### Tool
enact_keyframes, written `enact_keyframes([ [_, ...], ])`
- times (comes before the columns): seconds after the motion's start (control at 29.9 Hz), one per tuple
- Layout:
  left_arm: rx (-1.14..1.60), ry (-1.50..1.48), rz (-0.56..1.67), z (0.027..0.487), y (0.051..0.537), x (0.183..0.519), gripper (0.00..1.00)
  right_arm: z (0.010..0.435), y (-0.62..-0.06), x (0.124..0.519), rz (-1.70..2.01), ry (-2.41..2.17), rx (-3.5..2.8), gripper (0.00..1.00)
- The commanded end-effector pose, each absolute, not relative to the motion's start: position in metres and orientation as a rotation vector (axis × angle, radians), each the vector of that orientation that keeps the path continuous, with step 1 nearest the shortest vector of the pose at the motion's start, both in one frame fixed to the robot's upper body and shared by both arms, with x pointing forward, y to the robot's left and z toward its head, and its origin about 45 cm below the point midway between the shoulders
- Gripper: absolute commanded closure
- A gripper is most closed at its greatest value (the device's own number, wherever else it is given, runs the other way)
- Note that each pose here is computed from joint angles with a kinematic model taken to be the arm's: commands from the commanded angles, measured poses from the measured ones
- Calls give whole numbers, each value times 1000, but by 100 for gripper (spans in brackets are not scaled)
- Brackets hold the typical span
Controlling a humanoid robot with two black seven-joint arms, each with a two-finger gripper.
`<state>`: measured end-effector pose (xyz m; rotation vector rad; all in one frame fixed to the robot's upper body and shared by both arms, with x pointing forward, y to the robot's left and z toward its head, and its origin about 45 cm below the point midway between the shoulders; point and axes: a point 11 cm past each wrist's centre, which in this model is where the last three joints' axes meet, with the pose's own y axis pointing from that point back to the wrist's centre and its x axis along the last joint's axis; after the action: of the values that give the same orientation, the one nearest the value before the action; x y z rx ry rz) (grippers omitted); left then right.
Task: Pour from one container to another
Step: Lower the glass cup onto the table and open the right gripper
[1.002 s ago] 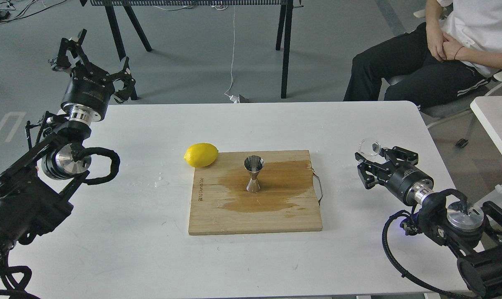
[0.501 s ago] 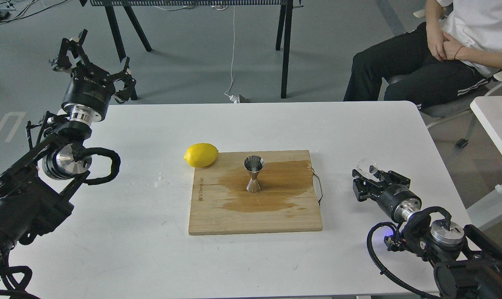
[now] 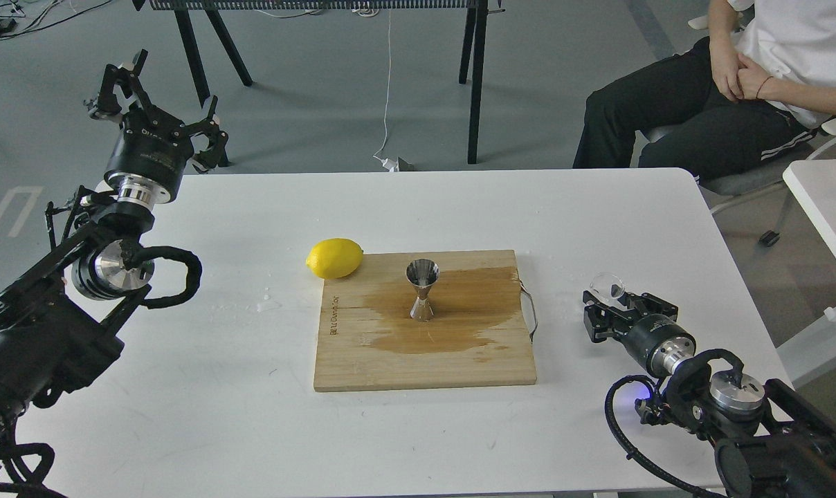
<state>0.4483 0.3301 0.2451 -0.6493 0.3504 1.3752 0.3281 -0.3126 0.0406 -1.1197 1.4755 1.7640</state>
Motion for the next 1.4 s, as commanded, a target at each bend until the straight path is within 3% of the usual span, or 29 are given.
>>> enact_keyframes([
  [0.0,-651,353,1377,244,330,448,0,41,-311,328,1764,1475,-1123,50],
  [0.37,-653,357,1374,243,328,448,0,42,-312,328,1748,1470,-1138,29],
  [0.47,-653,357,1374,243,328,448,0,41,-313,326,1741,1467,-1142,30],
  [0.57,-652,358,1374,243,328,448,0,42,-313,326,1732,1460,-1153,40],
  [0.67,-652,358,1374,243,328,448,0,40,-313,325,1734,1466,-1151,66],
  [0.77,-652,358,1374,243,328,448,0,41,-313,326,1733,1466,-1153,68],
  [0.8,-652,358,1374,243,328,448,0,41,-313,326,1733,1466,-1153,66],
  [0.9,-652,358,1374,243,328,448,0,40,-314,326,1737,1474,-1146,43],
  [1.0,-651,356,1375,243,329,448,0,39,-315,325,1736,1479,-1141,33],
  [1.3,-650,355,1376,244,329,448,0,39,-316,324,1730,1478,-1141,24],
  [1.37,-650,355,1374,244,329,448,0,39,-315,324,1730,1475,-1142,11],
])
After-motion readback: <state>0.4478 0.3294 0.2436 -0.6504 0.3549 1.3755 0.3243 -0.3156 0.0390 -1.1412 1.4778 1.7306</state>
